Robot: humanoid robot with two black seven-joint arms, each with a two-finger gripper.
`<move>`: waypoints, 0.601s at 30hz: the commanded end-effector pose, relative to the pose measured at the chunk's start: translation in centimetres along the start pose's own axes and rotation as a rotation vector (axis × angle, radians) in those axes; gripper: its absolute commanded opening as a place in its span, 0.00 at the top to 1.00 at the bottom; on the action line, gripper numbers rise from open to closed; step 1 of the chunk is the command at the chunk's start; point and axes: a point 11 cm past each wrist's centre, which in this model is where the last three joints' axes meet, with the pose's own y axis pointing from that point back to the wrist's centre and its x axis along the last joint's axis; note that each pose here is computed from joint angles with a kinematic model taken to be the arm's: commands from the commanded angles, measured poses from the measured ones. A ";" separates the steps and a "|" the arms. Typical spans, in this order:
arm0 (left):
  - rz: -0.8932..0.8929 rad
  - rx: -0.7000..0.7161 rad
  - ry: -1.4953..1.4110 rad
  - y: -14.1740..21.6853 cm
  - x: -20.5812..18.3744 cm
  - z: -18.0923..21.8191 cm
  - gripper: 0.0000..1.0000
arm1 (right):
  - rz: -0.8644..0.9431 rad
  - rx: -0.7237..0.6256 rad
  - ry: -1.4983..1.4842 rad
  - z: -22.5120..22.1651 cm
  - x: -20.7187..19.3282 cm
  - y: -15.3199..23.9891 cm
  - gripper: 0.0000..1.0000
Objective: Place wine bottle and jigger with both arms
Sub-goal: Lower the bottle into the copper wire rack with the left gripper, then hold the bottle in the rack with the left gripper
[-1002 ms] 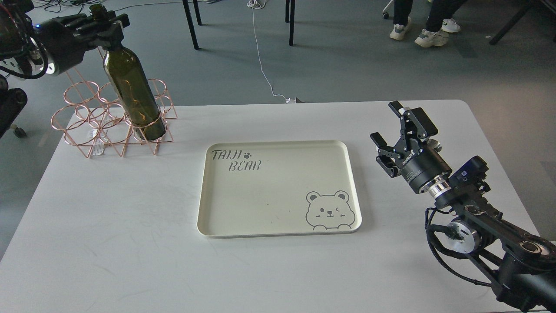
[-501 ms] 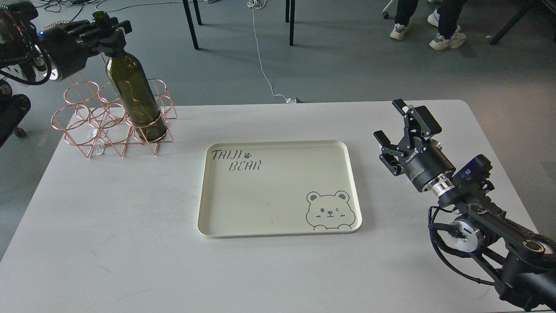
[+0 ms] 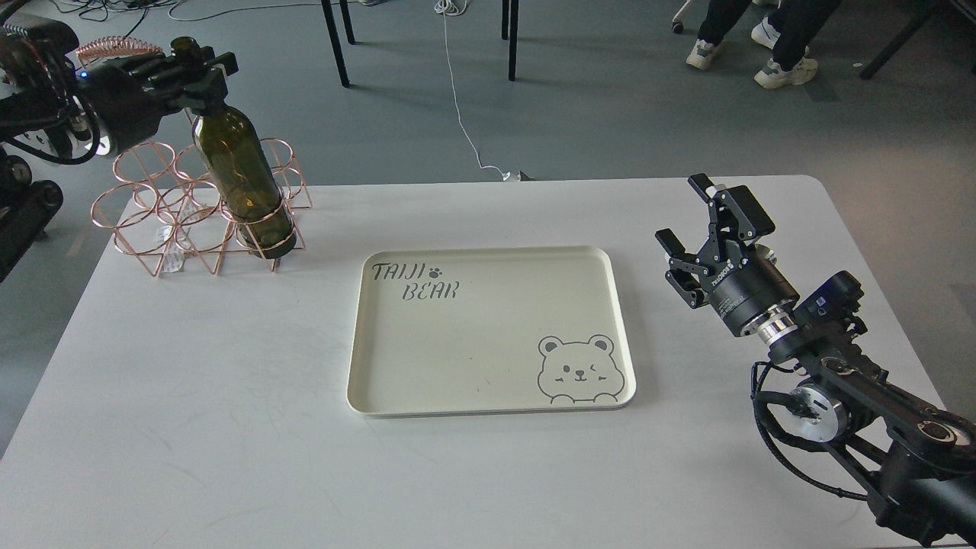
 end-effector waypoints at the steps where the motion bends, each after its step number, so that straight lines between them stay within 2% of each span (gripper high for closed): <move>1: -0.005 -0.002 0.002 0.0 -0.3 0.1 0.73 | -0.001 0.001 -0.003 0.0 -0.1 0.0 0.01; 15: -0.010 -0.017 0.020 -0.6 -1.4 0.8 0.70 | 0.004 0.007 -0.002 -0.2 0.1 -0.1 0.01; 18: -0.007 -0.016 0.020 -0.6 -1.3 0.7 0.62 | 0.005 0.006 0.000 -0.2 0.1 -0.1 0.01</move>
